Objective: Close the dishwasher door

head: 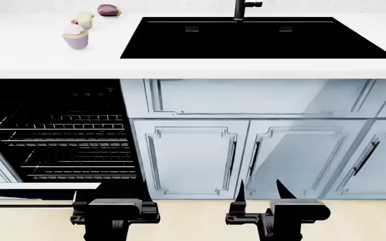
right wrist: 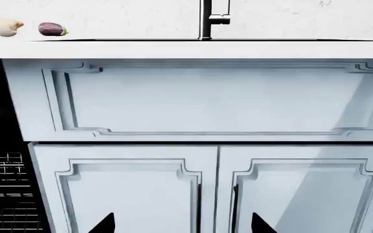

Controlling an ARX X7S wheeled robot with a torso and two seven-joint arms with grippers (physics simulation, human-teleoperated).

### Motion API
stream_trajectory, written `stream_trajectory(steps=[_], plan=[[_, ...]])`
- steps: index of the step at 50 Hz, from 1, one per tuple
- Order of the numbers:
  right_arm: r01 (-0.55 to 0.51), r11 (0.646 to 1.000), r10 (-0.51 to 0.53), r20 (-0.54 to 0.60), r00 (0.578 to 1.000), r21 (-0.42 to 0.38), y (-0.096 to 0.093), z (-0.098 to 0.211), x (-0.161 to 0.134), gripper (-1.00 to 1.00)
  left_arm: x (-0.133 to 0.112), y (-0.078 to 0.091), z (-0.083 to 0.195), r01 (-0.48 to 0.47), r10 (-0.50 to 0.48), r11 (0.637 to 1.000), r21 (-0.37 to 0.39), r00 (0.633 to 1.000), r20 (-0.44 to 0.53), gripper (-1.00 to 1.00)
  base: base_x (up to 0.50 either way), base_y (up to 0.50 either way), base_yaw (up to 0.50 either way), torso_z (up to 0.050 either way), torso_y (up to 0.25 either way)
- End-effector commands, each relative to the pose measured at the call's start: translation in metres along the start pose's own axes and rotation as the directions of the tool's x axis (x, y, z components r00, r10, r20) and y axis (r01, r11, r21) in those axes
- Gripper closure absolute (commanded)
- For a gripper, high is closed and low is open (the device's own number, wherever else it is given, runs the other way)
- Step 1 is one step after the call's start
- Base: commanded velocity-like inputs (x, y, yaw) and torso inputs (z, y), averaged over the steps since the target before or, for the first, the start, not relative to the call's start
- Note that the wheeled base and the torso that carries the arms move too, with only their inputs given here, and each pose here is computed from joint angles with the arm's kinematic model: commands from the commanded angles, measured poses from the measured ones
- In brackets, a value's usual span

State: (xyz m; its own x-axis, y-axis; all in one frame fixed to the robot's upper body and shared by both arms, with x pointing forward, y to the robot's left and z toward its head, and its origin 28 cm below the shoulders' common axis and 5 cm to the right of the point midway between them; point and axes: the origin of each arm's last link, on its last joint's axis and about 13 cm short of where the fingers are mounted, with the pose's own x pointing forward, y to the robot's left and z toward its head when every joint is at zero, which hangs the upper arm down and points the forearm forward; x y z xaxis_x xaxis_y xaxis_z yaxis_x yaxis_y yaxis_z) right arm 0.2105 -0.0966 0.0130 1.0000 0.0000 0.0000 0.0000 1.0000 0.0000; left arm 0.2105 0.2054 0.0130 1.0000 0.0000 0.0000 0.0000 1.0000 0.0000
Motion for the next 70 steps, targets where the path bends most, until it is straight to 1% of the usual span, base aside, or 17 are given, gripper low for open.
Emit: stream_trajectory(steps=[1,7,24,26,29,30,32,35,70], plan=[[-0.013,1.0,0.013,-0.007,1.0,0.016,0.0,-0.002,-0.001,-1.0,-0.001,0.0,0.001,0.0,0.0,1.0,-0.001,1.0,0.005,-1.0,0.0,0.0,0.0,0.0,0.0],[-0.019,0.998,0.021,-0.033,0.999,0.065,-0.001,-0.002,-0.001,-1.0,-0.002,-0.002,0.001,0.004,-0.004,1.0,0.003,1.0,0.01,-1.0,-0.14,0.0,0.0,0.0,0.0],[-0.018,0.999,0.019,-0.031,0.999,0.034,0.002,-0.006,-0.001,-1.0,-0.002,-0.001,-0.003,-0.002,0.002,1.0,0.013,1.0,0.005,-1.0,-0.5,0.05,0.0,0.0,0.0],[0.008,1.0,-0.008,-0.019,1.0,0.016,0.001,-0.006,0.0,-1.0,-0.002,-0.002,-0.003,0.003,-0.003,1.0,0.012,1.0,0.002,-1.0,-0.08,0.0,0.0,0.0,0.0],[0.005,0.999,-0.005,-0.007,1.0,0.044,0.001,-0.005,-0.001,-1.0,-0.002,-0.003,-0.005,0.008,-0.008,1.0,0.015,1.0,0.001,-1.0,0.0,0.0,0.0,0.0,0.0],[0.017,1.0,-0.017,-0.012,1.0,0.015,0.001,-0.005,0.0,-1.0,-0.002,-0.003,-0.005,0.009,-0.01,1.0,0.017,1.0,0.004,-1.0,0.0,0.0,0.0,0.0,0.0],[0.014,1.0,-0.015,-0.024,1.0,-0.02,0.003,-0.007,-0.001,-1.0,-0.002,-0.003,-0.004,0.009,-0.009,1.0,0.018,1.0,0.009,-1.0,0.0,0.5,0.0,0.0,0.0],[-0.001,0.999,-0.001,-0.032,0.999,-0.039,0.005,-0.009,-0.002,-1.0,-0.002,-0.003,-0.003,0.011,-0.011,1.0,0.018,1.0,0.012,-1.0,0.0,0.5,0.0,0.0,0.0],[-0.026,0.997,0.024,-0.02,0.999,-0.069,0.01,-0.009,-0.004,-1.0,-0.002,-0.003,-0.006,0.016,-0.016,1.0,0.021,1.0,0.014,-1.0,0.0,0.5,0.0,0.0,0.0]])
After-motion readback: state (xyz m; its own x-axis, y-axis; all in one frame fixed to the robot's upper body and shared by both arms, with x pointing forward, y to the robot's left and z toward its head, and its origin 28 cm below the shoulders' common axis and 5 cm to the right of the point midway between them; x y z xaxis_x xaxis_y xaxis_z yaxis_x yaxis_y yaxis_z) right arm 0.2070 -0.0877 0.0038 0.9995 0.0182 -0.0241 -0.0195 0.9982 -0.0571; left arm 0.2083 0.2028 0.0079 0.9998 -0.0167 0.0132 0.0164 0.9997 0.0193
